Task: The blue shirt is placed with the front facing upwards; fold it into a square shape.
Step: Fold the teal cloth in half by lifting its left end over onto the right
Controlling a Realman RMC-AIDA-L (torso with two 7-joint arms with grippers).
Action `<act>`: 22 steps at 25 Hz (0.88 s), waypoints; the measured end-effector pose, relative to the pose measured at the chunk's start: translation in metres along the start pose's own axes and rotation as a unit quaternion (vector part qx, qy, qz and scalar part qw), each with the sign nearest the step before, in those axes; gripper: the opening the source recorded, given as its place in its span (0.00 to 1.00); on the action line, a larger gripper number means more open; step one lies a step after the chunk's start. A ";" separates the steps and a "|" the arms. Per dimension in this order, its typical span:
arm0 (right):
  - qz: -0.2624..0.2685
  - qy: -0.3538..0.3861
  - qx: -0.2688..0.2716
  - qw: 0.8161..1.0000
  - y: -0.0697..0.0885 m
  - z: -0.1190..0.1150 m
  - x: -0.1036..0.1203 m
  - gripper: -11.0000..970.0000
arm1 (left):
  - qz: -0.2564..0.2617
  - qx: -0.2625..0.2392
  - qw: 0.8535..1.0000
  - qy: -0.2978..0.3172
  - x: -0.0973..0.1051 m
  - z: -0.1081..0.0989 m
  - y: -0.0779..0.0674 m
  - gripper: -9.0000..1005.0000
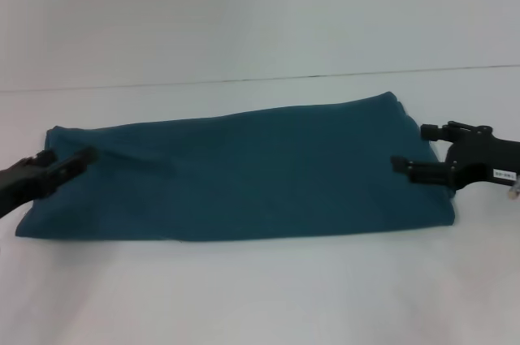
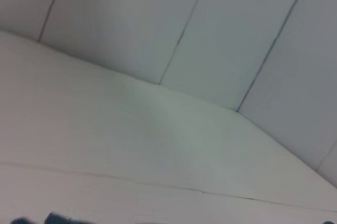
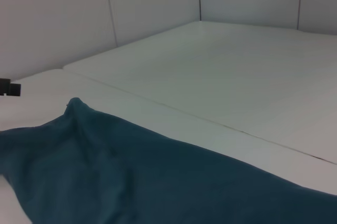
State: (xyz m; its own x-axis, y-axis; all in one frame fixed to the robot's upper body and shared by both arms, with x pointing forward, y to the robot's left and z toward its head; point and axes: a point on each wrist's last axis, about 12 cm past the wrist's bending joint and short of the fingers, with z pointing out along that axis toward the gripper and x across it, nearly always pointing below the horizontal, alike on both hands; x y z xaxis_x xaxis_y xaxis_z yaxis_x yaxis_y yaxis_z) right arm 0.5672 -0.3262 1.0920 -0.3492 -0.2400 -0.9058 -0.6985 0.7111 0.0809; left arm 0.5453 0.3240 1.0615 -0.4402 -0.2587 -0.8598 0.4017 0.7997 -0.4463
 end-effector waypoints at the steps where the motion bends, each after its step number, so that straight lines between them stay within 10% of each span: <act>1: 0.001 -0.001 0.001 1.000 0.000 -0.002 0.000 0.93 | -0.009 -0.004 1.000 0.000 -0.001 -0.004 0.002 0.87; 22: 0.016 -0.004 0.014 1.000 0.001 0.009 0.003 0.93 | -0.033 -0.014 0.998 0.058 0.013 0.027 -0.008 0.87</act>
State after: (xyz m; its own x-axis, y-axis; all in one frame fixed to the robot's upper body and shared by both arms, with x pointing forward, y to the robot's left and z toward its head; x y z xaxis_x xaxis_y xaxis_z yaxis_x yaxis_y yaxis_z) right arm 0.5708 -0.3202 1.0854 -0.3654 -0.2112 -0.9066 -0.6690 0.7368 0.0979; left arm 0.5583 0.2993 1.0472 -0.5560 -0.2482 -0.7933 0.3468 0.7981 -0.4928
